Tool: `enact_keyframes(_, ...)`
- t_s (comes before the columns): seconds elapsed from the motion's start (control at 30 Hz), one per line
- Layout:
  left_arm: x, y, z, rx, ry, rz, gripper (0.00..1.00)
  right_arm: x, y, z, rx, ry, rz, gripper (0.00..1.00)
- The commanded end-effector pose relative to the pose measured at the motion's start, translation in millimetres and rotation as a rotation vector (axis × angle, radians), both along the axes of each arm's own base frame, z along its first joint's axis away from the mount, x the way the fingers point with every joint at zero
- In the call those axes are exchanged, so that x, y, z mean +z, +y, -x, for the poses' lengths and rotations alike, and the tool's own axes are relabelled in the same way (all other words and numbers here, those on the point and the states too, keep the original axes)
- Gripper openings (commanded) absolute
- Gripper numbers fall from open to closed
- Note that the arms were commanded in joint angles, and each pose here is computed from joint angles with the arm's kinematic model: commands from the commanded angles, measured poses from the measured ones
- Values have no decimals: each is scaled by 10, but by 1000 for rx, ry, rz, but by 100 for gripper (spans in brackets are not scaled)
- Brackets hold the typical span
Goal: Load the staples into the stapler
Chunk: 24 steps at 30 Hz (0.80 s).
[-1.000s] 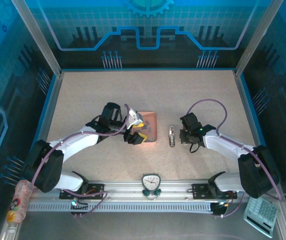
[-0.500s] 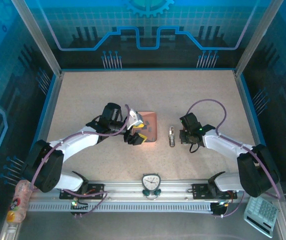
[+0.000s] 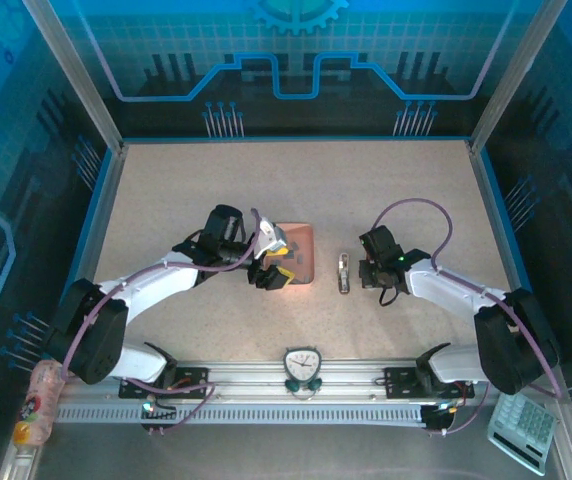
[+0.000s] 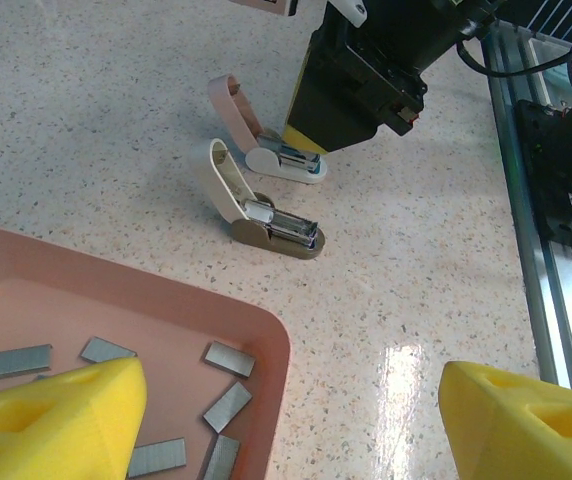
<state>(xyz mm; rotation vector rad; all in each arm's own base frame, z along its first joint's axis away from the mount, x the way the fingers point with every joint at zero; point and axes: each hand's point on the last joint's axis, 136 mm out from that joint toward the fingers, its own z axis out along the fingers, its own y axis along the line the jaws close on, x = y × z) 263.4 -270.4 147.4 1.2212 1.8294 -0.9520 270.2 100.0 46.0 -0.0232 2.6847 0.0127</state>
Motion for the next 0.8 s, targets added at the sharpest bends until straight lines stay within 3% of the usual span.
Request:
enact_keyframes(0.0,31,-40,-7,-21,-21,-11,78,-40,9,63,24,25,25,15)
enact_keyframes(0.77,35,-36,-8,-22,-25,-17,78,-36,83,71,16,51,44,18)
